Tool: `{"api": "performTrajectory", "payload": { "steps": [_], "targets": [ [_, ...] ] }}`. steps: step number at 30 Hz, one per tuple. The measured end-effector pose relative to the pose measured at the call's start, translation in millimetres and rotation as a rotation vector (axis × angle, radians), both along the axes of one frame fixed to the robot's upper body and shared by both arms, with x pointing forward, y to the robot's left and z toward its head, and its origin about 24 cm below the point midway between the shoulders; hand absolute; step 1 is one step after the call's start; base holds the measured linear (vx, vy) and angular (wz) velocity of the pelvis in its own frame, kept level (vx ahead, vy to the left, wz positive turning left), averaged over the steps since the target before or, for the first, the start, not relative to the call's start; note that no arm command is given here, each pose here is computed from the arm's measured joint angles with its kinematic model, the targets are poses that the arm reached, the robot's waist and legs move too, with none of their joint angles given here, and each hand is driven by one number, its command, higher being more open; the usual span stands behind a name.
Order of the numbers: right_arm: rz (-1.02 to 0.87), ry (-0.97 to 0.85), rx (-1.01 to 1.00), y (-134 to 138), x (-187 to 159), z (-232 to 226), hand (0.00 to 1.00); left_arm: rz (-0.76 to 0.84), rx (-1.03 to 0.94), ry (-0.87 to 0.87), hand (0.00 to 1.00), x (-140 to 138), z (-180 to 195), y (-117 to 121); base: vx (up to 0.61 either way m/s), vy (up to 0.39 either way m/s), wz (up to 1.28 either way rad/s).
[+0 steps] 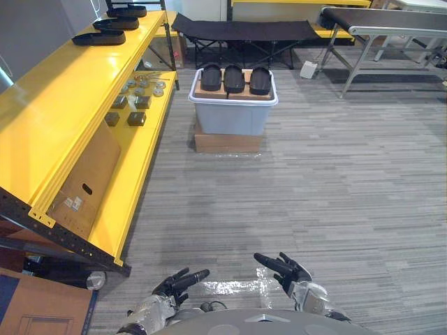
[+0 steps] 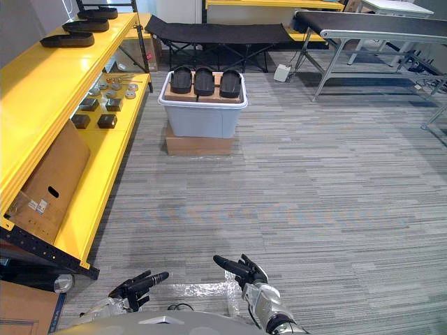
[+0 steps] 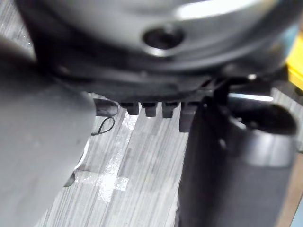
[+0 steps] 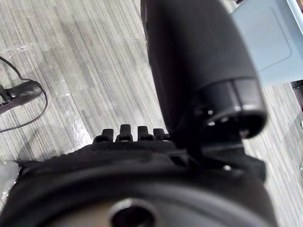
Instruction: Walk over and take three plastic housings, then place them on the shelf
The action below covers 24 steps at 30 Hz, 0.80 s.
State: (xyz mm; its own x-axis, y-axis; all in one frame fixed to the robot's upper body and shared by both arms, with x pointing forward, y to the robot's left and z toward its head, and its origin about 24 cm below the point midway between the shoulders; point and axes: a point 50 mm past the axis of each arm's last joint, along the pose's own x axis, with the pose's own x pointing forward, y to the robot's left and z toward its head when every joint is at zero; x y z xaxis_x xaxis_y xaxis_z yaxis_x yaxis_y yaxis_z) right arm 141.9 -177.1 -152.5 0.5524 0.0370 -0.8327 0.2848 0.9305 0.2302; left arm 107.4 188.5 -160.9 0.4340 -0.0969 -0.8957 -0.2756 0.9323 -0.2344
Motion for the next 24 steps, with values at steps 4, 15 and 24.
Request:
{"api": "performTrajectory", "payload": {
  "steps": [4, 15, 24],
  "targets": [
    [0.014, 0.003, 0.002, 2.5, -0.8, -0.5, 1.0, 0.06, -0.027, -0.005, 1.0, 0.0, 0.1, 0.0, 0.0, 0.0, 0.0],
    [0.002, -0.016, 0.002, 3.6, -1.5, -0.6, 1.0, 0.073, -0.019, -0.021, 1.0, 0.8, 0.1, -2.9, 0.0, 0.0, 0.0],
    [-0.052, -0.081, -0.021, 0.2, 3.4, 5.0, 1.0, 0.032, 0.018, -0.067, 1.0, 8.0, 5.1, -0.1, 0.06, 0.076, 0.16]
  ]
}}
